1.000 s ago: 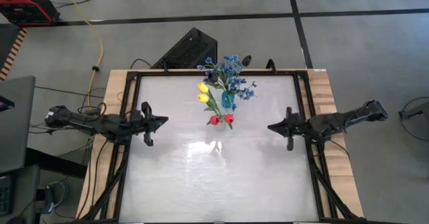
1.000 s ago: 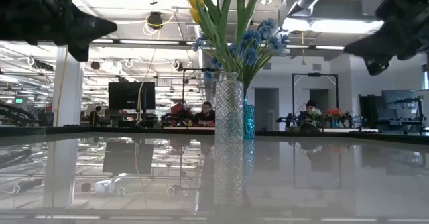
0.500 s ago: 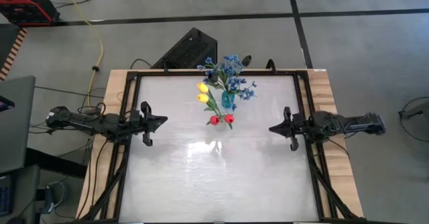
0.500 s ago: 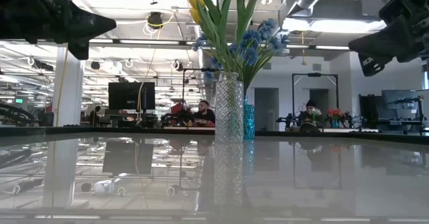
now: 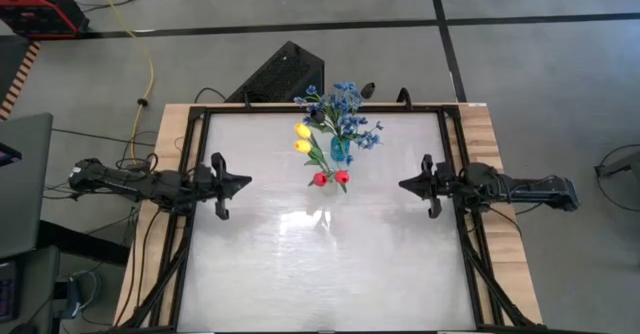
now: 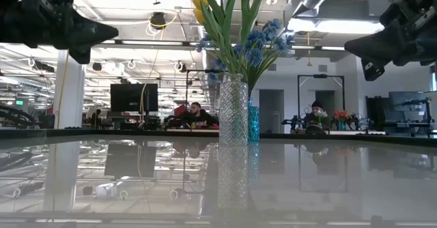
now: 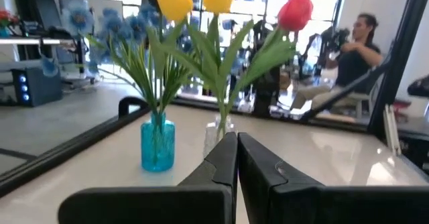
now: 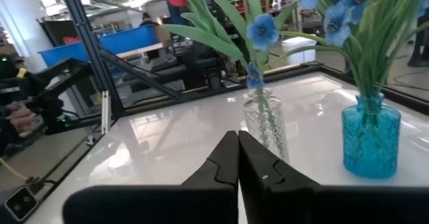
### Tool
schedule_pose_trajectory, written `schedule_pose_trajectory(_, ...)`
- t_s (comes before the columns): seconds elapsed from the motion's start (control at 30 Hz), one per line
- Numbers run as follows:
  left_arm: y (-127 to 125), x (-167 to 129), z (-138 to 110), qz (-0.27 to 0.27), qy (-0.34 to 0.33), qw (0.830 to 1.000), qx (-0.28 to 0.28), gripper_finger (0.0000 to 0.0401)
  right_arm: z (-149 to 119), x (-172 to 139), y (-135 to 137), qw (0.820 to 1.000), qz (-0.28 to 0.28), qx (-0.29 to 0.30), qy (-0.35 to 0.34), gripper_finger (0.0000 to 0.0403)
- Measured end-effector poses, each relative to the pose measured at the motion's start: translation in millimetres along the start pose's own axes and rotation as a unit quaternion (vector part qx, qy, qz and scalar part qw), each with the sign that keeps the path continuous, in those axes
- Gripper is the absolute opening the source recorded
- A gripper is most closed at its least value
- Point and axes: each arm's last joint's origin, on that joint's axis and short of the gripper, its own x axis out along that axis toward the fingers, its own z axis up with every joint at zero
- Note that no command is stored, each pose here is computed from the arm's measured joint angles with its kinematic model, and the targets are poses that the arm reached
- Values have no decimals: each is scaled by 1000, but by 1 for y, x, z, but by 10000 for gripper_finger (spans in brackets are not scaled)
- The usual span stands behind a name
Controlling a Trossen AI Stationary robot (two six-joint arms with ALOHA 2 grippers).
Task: Sort flowers into vase by color
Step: Return to Home Position
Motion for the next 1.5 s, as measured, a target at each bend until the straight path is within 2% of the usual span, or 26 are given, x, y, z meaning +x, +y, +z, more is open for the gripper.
schedule_pose_trajectory(0.17, 1, 0, -9, 2, 43, 999, 22, 0, 0, 0, 0, 1000, 0, 0, 0, 54)
schedule_pose_trajectory(0.33, 2, -2, -22, 5, 106, 993, 48, 0, 0, 0, 0, 1000, 0, 0, 0, 60)
schedule_pose_trajectory(0.43, 2, -2, -23, 5, 118, 991, 61, 0, 0, 0, 0, 1000, -1, 1, 1, 61)
schedule_pose_trajectory(1.5, 2, -2, -23, 6, 119, 991, 63, 0, -1, 0, 0, 1000, -2, 1, 1, 63)
